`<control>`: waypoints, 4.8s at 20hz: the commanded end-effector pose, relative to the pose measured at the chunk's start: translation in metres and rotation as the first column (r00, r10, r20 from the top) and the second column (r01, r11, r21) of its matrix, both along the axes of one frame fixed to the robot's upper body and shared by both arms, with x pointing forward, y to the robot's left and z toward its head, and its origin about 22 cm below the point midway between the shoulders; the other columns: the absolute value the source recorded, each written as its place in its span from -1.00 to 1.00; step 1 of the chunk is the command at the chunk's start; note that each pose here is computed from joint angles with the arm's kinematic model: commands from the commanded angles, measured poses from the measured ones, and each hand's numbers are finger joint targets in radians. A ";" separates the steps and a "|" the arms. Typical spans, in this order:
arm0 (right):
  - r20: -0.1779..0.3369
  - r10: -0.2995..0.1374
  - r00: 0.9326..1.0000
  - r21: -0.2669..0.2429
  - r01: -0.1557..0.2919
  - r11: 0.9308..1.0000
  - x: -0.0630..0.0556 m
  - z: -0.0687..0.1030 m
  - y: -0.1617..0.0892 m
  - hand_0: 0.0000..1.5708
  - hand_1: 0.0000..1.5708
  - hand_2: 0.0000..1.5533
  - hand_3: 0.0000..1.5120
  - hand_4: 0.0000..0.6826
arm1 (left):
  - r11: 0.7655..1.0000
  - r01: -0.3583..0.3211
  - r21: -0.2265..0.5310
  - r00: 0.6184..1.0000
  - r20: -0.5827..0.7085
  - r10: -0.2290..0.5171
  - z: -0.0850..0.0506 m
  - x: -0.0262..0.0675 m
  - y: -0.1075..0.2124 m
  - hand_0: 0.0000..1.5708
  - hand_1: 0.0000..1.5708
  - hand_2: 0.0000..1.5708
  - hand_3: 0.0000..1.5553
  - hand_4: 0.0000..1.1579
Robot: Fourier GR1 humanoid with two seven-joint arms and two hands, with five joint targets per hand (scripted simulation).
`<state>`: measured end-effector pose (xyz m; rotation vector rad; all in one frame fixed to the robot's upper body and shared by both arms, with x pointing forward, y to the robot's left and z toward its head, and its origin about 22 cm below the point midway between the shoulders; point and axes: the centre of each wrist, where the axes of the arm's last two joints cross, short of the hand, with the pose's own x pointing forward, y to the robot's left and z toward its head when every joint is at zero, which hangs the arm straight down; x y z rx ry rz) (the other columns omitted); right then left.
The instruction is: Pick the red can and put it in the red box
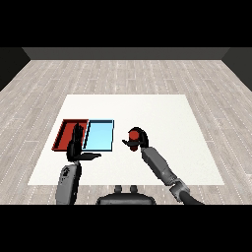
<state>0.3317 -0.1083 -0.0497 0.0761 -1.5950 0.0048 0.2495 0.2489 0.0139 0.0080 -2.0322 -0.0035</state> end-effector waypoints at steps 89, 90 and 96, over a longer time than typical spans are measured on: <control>0.494 0.067 0.867 0.030 -0.094 0.995 -0.070 0.151 0.058 1.00 1.00 0.90 0.86 0.88 | 0.952 0.242 -0.188 0.942 -0.189 -0.276 0.025 0.0310 -0.184 -0.14 -0.14 0.25 0.20 0.67; 0.497 0.070 0.865 0.037 -0.101 0.994 -0.058 0.163 0.054 1.00 1.00 0.90 0.85 0.85 | 0.960 0.221 -0.170 0.941 -0.222 -0.256 0.032 0.0306 -0.185 1.00 1.00 1.00 0.93 0.97; 0.489 0.079 0.869 0.061 -0.125 0.990 -0.065 0.162 0.053 1.00 1.00 0.89 0.85 0.83 | 0.972 0.192 -0.133 0.937 -0.268 -0.222 0.017 0.0367 -0.183 1.00 1.00 1.00 0.92 0.95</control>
